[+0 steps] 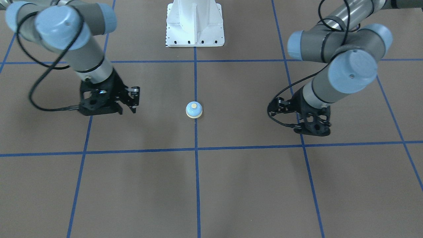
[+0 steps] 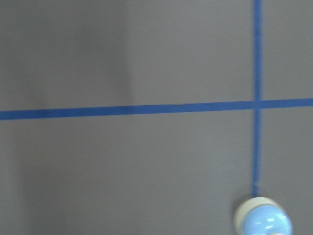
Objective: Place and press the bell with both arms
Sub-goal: 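Open and lift the left gripper off the bell while the right arm reaches in, then press down on the bell top with the right gripper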
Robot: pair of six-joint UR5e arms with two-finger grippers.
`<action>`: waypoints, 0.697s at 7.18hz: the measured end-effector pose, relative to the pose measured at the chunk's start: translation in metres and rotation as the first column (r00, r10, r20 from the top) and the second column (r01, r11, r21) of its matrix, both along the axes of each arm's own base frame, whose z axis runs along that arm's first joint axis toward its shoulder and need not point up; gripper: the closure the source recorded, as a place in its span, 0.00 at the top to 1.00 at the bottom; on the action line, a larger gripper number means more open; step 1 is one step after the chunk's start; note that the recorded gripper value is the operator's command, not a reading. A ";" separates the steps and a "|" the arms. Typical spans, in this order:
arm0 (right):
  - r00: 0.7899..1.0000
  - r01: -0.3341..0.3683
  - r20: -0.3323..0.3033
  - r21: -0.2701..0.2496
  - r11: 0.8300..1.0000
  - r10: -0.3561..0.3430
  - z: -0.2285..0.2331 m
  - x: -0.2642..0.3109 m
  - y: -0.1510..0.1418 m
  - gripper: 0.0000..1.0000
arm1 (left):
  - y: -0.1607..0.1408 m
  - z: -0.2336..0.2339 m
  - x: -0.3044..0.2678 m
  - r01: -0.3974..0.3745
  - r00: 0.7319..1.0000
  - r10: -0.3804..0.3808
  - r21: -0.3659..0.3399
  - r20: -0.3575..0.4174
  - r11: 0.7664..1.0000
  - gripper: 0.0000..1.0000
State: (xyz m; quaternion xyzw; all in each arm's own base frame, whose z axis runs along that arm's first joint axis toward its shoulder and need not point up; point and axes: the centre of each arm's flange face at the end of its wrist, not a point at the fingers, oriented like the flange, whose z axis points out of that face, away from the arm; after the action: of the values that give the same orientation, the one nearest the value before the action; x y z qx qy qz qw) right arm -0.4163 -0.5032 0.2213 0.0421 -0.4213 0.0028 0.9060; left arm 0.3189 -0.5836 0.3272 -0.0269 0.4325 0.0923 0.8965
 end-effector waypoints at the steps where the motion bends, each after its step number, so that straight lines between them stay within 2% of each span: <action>1: 1.000 -0.001 0.005 -0.021 1.000 0.002 -0.030 -0.050 0.013 0.00 | 0.001 0.029 -0.033 -0.004 1.000 0.004 0.021 0.009 1.000 0.99; 3: 1.000 -0.009 -0.002 -0.099 0.995 0.009 -0.064 -0.121 0.029 0.00 | 0.006 0.055 -0.065 0.004 1.000 -0.004 0.030 0.019 1.000 0.99; 5: 1.000 -0.020 -0.004 -0.146 0.989 0.019 -0.059 -0.157 0.035 0.00 | 0.013 0.066 -0.077 0.012 0.999 -0.012 0.027 0.030 1.000 0.99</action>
State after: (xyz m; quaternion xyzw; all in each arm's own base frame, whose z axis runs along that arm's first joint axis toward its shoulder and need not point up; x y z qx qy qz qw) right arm -0.5735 -0.4682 0.1619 -0.0204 -0.4183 0.0425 0.9071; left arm 0.2421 -0.5702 0.3936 -0.0139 0.4180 0.0922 0.9036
